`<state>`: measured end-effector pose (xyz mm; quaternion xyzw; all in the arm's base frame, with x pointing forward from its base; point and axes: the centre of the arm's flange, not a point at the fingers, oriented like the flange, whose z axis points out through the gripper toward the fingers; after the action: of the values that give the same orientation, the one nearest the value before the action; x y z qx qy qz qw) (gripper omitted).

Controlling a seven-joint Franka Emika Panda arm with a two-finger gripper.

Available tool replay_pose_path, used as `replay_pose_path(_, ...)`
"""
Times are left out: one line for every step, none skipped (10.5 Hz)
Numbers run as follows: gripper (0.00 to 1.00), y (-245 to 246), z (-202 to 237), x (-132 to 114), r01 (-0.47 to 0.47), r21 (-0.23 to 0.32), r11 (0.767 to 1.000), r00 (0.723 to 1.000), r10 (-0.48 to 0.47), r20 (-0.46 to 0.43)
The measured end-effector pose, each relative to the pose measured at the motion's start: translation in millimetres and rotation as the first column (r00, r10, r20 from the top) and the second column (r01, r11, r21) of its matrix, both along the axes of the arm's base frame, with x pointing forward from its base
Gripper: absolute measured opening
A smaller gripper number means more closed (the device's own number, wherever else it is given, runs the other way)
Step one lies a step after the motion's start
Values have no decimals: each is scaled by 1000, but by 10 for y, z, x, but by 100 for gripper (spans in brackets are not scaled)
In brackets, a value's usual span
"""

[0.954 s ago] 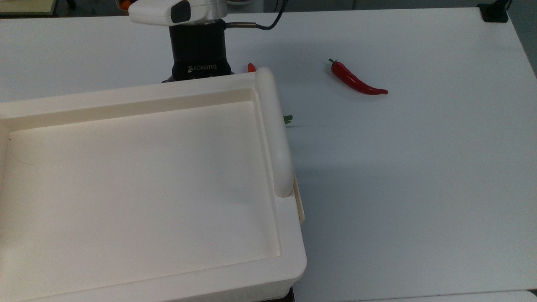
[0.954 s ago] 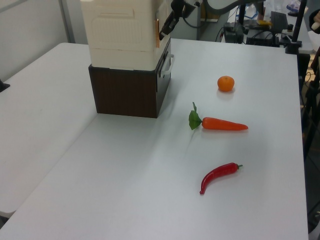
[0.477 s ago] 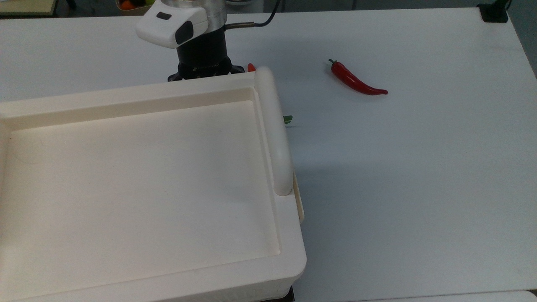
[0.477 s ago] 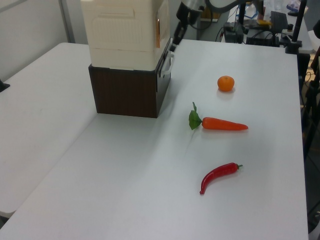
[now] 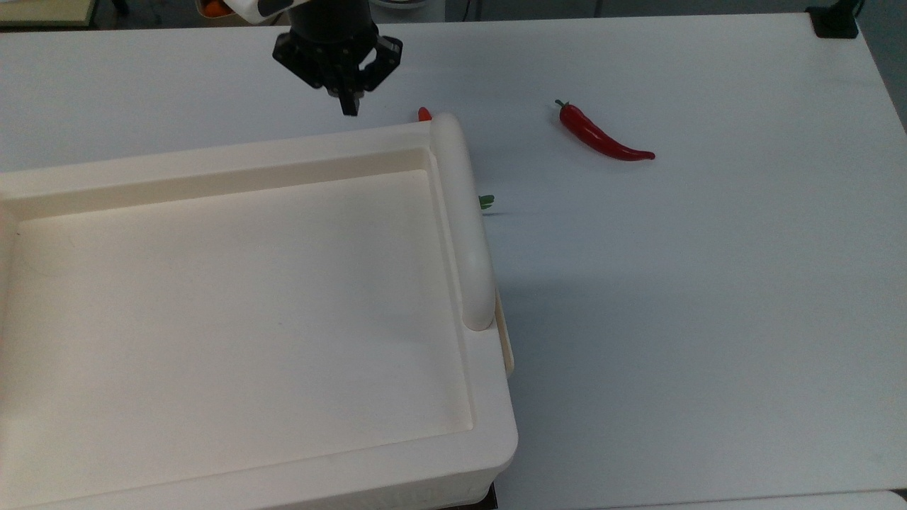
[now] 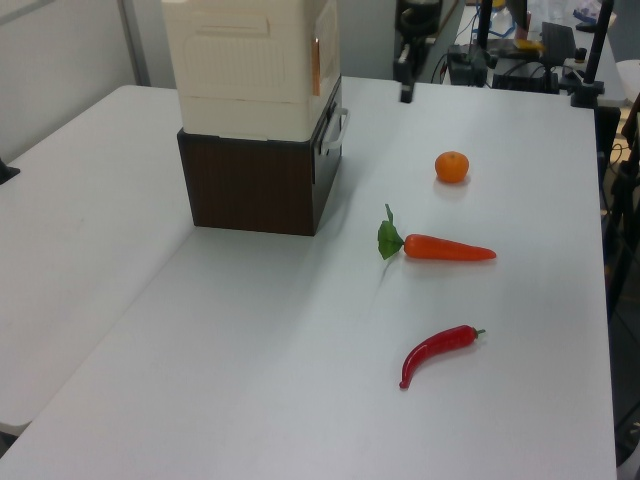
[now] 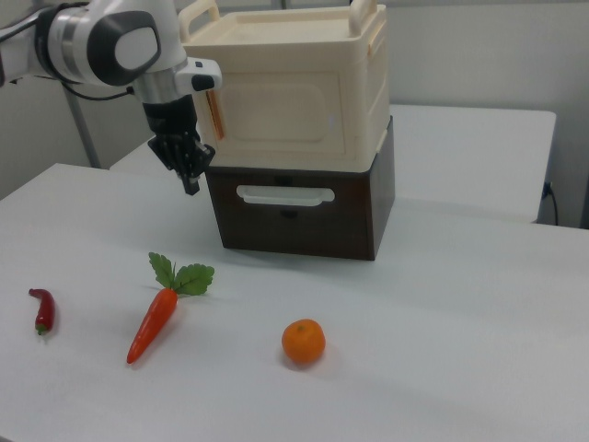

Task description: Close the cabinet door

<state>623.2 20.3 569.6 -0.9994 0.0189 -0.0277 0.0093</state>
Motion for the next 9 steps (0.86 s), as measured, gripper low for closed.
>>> replay_pose_path(13,-66,18,-121,12,-15,1000,999,-13,-31)
replay_pose_path(28,-169,40,-224,25,-16,1000,999,-26,-36)
replay_pose_path(41,-279,93,-324,42,-16,999,999,-43,-33)
replay_pose_path(56,-376,169,-426,57,-16,998,998,-58,-30)
replay_pose_path(72,-459,238,-533,70,-17,997,997,-70,-40)
replay_pose_path(85,-515,299,-622,78,-16,997,996,-79,-53)
replay_pose_path(100,-550,341,-669,84,-17,996,995,-84,-56)
replay_pose_path(100,-582,358,-683,83,-18,996,995,-84,-54)
replay_pose_path(100,-636,357,-687,86,-18,996,995,-87,-54)
